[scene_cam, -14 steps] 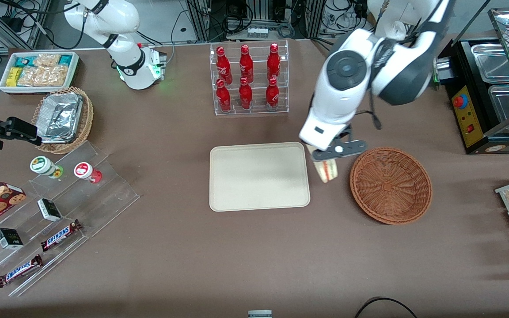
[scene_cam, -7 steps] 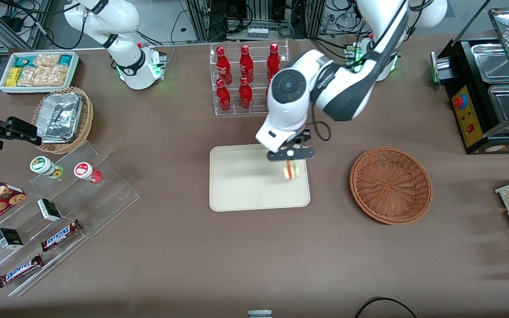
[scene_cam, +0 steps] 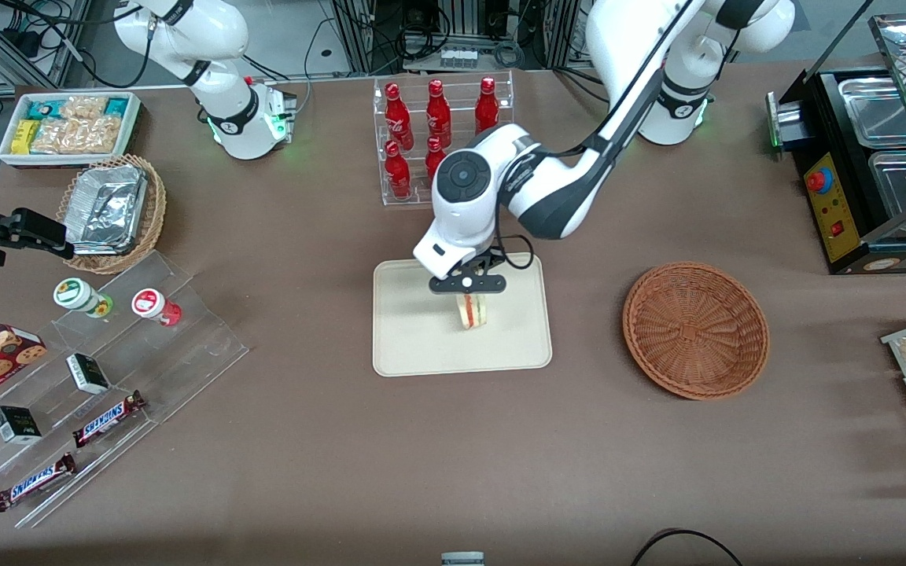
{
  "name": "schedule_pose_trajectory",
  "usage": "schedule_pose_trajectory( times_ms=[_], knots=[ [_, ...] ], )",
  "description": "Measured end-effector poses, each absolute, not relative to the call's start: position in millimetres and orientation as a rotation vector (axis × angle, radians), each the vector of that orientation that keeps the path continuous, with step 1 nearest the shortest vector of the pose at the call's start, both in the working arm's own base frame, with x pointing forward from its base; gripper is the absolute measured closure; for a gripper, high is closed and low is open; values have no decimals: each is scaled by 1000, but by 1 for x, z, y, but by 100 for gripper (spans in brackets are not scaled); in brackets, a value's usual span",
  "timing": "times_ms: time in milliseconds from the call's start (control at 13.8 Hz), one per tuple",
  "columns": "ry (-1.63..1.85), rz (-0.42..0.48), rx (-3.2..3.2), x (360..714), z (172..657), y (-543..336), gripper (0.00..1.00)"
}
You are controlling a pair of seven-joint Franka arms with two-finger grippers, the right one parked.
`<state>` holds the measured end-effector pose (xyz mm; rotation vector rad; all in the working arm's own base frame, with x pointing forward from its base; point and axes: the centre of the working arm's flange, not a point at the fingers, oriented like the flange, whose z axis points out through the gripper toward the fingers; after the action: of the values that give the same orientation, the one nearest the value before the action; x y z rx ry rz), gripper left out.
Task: Place sandwich from basket to tray
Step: 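Carry the sandwich with the left gripper over the cream tray, then lower the sandwich onto the tray and open the left gripper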
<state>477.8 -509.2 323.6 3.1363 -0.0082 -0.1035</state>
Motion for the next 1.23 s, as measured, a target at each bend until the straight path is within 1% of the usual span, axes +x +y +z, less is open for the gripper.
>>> schedule_pose_trajectory(
  times_ms=[579,941,1013,1086,1158,1230],
  knots=[
    [-34,-75,3138,488,268,-521,85],
    [-34,-94,3143,488,249,-522,85],
    [-34,-97,3144,488,247,-522,84],
    [-34,-97,3143,488,247,-523,77],
    [-34,-92,3140,489,248,-523,68],
    [-33,-84,3136,490,251,-525,57]
  ],
)
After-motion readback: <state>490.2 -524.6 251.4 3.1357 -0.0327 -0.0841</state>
